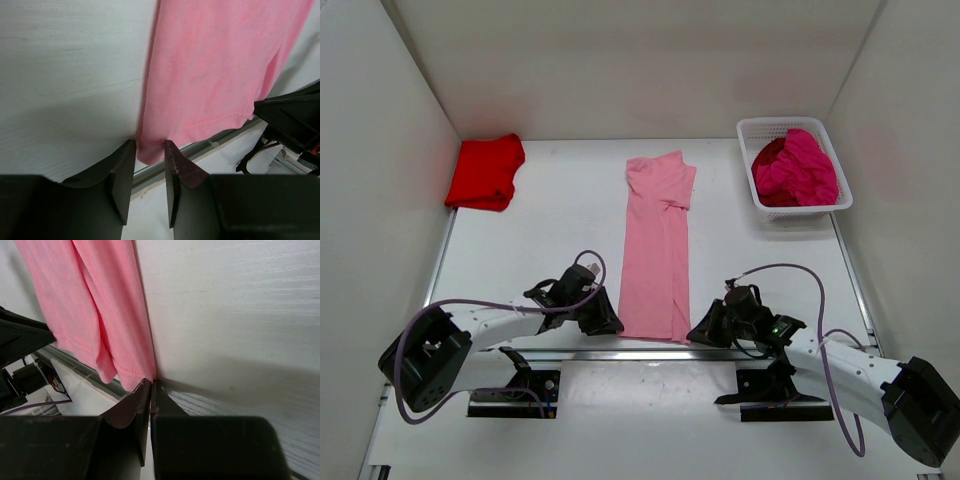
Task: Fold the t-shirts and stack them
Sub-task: Grab the bottom of the folded rectangular tshirt with both arms, then fold the folded rectangular tshirt in 1/3 of the way
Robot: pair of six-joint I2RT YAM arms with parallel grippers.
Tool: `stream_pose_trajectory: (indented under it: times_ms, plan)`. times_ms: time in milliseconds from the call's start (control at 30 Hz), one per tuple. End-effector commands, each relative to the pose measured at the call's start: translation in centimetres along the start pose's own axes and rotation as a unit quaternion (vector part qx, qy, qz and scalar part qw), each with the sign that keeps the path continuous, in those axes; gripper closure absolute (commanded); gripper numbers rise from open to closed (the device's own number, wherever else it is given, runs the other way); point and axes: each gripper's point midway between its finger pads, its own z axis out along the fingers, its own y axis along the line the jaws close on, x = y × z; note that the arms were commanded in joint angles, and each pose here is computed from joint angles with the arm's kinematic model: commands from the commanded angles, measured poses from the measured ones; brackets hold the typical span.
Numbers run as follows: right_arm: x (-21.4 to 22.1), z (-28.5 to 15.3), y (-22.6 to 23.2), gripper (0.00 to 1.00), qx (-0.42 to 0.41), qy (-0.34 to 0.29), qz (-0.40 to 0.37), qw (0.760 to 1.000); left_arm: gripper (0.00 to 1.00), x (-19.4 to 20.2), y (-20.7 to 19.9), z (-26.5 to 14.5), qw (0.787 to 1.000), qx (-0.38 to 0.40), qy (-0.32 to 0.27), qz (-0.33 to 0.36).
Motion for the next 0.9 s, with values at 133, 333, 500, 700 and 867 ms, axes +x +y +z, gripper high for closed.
stream_pose_trajectory:
  times_ms: [133,333,500,700,867]
  plan:
    - [-0.7,-0.1,1.5,0.99,-0.018,-0.008,-0.018,1.000,0.66,0.4,2.1,0.5,0.999,-0.046,-0.007,-0.002]
    - [-0.6,-0.3,1.8,1.00,-0.017,-0.005,-0.022,1.000,1.00,0.5,1.3,0.1,0.998,-0.055,0.007,0.029]
    - [0.6,-1.3,2.0,1.00,-0.005,0.004,-0.042,0.999,1.00,1.7,1.7,-3.0,0.999,-0.043,0.019,0.027]
    - [-2.2,-3.2,5.0,1.00,-0.013,-0.014,-0.058,0.998,1.00,-1.9,-2.7,-6.0,0.998,-0.021,-0.008,0.052]
    - [-7.4,-4.2,7.4,1.00,-0.016,-0.046,-0.083,0.995,1.00,-5.4,-6.2,-6.5,0.997,-0.010,-0.036,0.068]
